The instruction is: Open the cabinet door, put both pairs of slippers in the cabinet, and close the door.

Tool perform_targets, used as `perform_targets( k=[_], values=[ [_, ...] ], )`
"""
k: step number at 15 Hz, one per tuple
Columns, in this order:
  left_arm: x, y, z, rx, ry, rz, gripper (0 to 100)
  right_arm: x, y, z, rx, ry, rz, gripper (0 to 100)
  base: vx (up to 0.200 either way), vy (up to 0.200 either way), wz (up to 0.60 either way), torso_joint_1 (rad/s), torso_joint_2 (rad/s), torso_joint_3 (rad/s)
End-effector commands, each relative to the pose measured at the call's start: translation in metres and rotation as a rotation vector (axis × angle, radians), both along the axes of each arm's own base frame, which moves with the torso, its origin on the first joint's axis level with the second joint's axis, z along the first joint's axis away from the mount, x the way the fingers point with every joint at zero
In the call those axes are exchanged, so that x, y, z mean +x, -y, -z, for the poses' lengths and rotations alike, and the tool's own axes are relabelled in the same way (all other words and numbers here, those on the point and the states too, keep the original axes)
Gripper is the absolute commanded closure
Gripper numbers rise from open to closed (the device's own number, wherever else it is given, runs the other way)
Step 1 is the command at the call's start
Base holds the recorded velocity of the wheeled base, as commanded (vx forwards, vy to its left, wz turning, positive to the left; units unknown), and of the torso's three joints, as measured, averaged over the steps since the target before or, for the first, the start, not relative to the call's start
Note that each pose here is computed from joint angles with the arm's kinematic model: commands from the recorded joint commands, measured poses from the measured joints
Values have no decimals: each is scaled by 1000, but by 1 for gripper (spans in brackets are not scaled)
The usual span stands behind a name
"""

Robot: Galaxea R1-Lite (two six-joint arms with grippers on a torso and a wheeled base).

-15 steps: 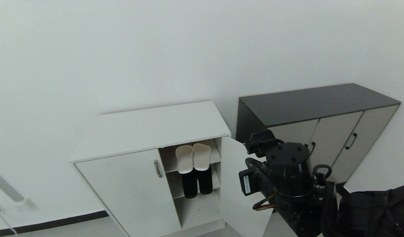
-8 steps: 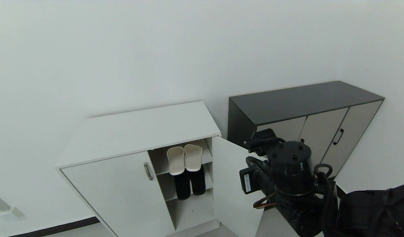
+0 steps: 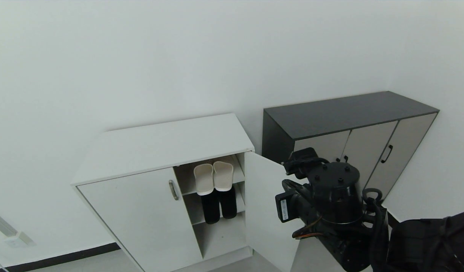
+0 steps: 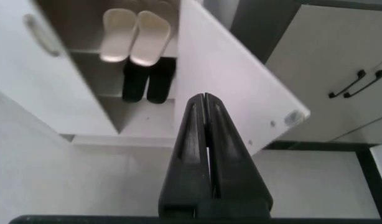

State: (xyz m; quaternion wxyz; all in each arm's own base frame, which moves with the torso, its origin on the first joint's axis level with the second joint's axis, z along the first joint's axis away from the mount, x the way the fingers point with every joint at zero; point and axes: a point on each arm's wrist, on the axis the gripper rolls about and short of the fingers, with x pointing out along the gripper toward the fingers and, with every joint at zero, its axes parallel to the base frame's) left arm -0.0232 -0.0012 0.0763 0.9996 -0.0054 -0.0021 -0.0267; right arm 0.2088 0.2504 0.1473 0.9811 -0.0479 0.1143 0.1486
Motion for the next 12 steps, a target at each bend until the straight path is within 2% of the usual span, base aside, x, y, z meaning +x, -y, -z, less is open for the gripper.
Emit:
perform_targets(
  k=[1,12],
  values=[
    [0,0,0,-1,-1,0,100,0,0,1,-2,-2,-2,100,-200,0,0,-12,2,7],
    [0,0,0,-3,-2,-1,100,0,1,0,12,24,-6,100,0,0,0,0,0,0]
  ],
)
